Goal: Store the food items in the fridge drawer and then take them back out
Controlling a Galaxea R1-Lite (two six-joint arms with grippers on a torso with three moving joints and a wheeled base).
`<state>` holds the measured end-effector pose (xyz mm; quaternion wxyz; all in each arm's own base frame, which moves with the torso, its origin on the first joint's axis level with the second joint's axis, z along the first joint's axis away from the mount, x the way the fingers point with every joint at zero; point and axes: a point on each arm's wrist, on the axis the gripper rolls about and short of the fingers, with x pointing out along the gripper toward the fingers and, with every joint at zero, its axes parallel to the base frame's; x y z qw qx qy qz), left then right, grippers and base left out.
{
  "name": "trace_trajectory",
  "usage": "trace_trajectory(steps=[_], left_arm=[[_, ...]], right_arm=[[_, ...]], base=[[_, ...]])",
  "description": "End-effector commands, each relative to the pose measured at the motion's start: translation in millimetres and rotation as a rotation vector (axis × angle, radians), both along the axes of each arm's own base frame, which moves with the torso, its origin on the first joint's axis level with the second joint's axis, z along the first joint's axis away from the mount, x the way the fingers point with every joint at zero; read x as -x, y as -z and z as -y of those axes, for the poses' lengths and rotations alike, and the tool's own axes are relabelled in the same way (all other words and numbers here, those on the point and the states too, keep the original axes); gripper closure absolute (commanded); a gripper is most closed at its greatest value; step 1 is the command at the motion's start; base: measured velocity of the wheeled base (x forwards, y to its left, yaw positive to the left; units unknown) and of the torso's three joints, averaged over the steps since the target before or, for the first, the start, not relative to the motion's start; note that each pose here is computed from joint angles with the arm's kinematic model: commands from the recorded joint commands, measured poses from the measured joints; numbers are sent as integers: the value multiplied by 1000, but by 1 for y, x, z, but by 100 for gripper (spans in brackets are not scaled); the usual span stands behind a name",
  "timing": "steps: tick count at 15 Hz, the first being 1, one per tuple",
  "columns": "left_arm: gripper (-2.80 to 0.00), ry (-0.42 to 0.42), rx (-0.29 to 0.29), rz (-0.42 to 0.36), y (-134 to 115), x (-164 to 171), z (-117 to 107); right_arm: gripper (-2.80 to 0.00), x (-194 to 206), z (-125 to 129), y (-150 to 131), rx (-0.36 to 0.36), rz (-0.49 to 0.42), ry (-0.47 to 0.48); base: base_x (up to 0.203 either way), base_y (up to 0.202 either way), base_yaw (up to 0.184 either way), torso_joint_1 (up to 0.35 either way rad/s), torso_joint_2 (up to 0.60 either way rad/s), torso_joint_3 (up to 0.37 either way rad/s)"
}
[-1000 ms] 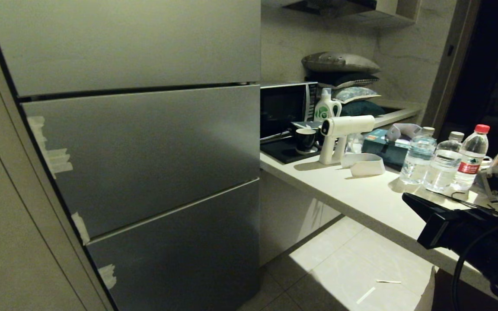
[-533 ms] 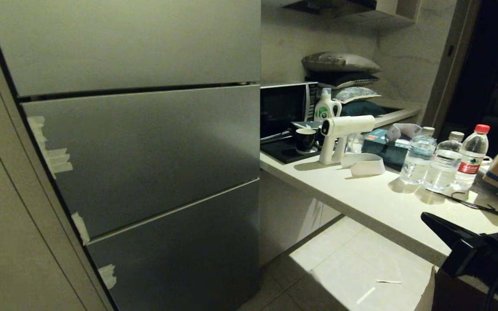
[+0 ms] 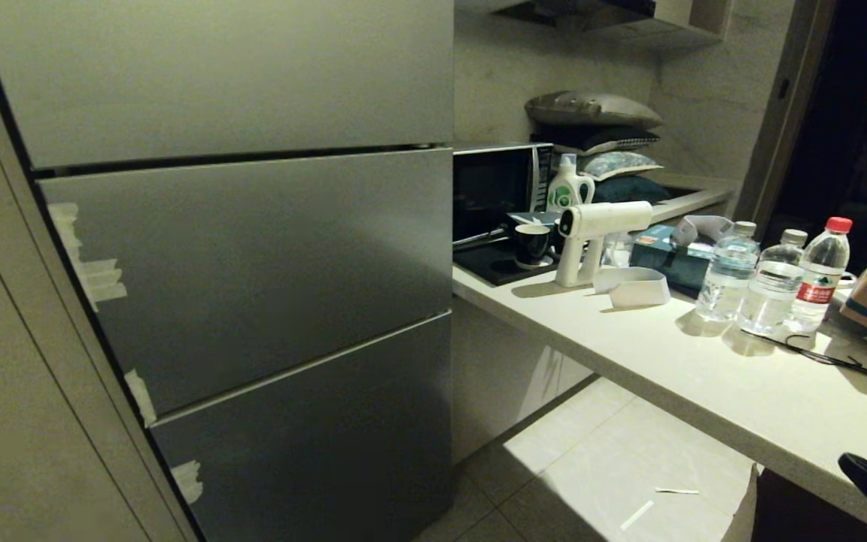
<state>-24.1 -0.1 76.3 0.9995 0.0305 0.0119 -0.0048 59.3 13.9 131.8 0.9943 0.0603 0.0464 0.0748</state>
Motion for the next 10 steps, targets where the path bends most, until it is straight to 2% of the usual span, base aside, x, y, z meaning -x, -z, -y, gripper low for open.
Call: trace_trajectory(steps=[1,3,5,6,9,10], left_arm=[[0,0,0,-2,0,0,0],[0,0,1,-1,0,0,0],[0,0,7,-2,0,0,0],[0,0,9,-1,0,0,0],[0,0,14,-2,0,0,0],[0,-1,16,-2,0,0,0]], right_arm=[[0,36,12,20,40,-11,52],[0,54,15,35,73,-17,62],[0,59,14,48,91,-103,53],[0,59,14,49,109,-109,54],[0,60,14,53,179,-101,133],[0,64,14,53,182,-52,142]], base=[[0,0,0,0,0,0],[0,0,0,0,0,0],[0,0,0,0,0,0],[0,0,0,0,0,0],[0,0,0,0,0,0],[0,0,0,0,0,0]])
